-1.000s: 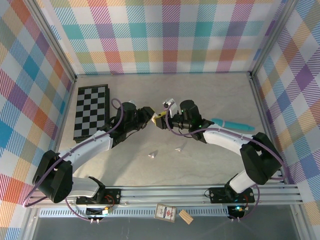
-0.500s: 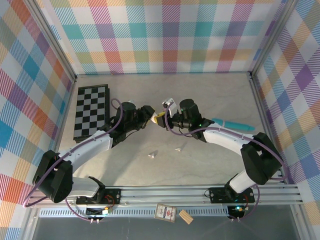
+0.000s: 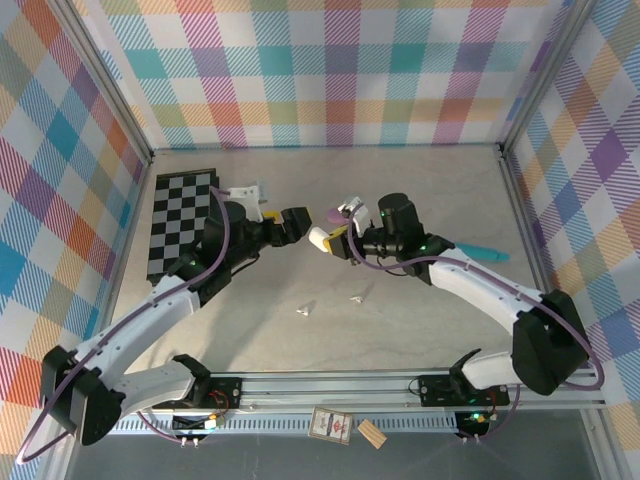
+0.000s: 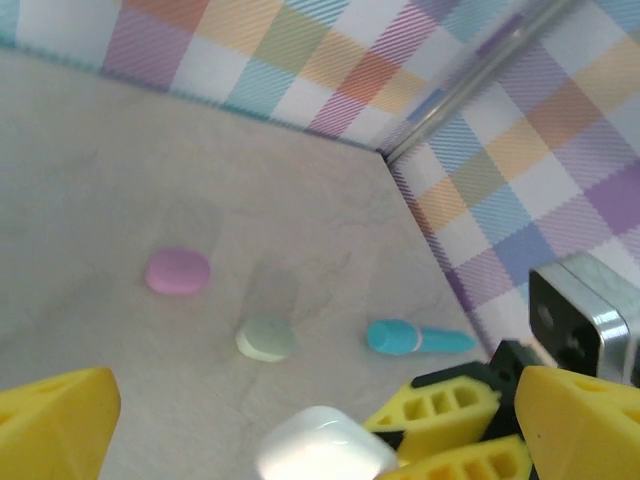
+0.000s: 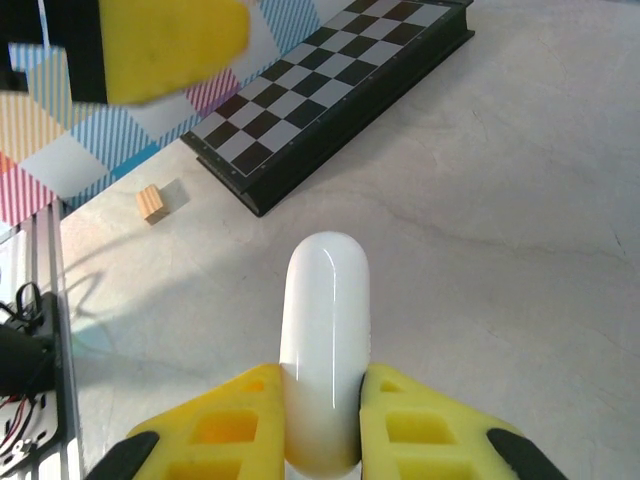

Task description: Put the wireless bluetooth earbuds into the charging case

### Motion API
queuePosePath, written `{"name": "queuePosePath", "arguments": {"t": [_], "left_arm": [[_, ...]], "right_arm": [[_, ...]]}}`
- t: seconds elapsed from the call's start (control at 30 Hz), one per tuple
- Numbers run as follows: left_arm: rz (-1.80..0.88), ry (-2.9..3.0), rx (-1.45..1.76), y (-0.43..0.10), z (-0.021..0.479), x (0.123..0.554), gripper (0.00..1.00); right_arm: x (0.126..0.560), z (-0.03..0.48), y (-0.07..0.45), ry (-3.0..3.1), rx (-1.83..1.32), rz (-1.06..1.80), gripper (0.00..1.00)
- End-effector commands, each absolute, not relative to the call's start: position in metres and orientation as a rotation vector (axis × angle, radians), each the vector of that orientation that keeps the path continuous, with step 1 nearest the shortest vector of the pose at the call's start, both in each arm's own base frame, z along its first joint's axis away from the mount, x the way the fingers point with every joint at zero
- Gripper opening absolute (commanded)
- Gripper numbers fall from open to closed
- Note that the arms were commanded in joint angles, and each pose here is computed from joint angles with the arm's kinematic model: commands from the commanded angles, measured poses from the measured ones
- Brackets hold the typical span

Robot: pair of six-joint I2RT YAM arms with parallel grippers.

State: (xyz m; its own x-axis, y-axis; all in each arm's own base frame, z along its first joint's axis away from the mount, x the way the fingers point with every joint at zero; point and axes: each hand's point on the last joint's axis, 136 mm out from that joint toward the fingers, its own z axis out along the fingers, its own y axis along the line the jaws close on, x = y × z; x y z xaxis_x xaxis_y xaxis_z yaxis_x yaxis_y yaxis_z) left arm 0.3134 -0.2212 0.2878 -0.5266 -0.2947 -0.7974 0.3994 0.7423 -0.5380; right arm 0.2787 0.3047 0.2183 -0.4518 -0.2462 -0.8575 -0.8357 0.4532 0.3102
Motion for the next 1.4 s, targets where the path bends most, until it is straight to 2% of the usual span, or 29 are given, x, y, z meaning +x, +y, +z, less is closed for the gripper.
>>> {"name": "queuePosePath", "arguments": {"t": [0.0,0.17,0.33,0.57,0.7,0.83,1.17,1.2,1.23,1.37], "left_arm": [[-0.682,1.888,0.51,-0.227,0.282,0.294,1.0],[-0.865,1.766,0.924,-0.257,0.273,0.24,0.93],[-1.063,1.684,1.075,-0.272,0.273,0.208,0.81],[-1.253,1.598,1.15,-0.286,0.284,0.191,0.73],[-1.313,1.594,1.189,-0.291,0.284,0.184,0.62],[-1.346,1.577,1.211,-0.294,0.286,0.177,0.43],[-1.358,1.57,1.209,-0.296,0.293,0.176,0.38],[-1.349,1.579,1.202,-0.296,0.292,0.178,0.3],[-1.341,1.584,1.201,-0.296,0.291,0.179,0.25],[-1.317,1.589,1.202,-0.294,0.288,0.179,0.15]], "right_arm": [[0.254,0.239,0.297,1.89,-1.036,1.033,0.18],[0.227,0.256,0.288,1.842,-1.169,1.041,0.19],[0.199,0.278,0.286,1.772,-1.28,1.133,0.19],[0.181,0.301,0.288,1.663,-1.335,1.234,0.2],[0.179,0.305,0.29,1.64,-1.342,1.264,0.2],[0.178,0.304,0.292,1.632,-1.347,1.286,0.2],[0.18,0.299,0.295,1.656,-1.352,1.316,0.2],[0.181,0.299,0.295,1.659,-1.348,1.313,0.2],[0.182,0.299,0.295,1.66,-1.346,1.31,0.21],[0.182,0.301,0.295,1.652,-1.342,1.308,0.22]]}}
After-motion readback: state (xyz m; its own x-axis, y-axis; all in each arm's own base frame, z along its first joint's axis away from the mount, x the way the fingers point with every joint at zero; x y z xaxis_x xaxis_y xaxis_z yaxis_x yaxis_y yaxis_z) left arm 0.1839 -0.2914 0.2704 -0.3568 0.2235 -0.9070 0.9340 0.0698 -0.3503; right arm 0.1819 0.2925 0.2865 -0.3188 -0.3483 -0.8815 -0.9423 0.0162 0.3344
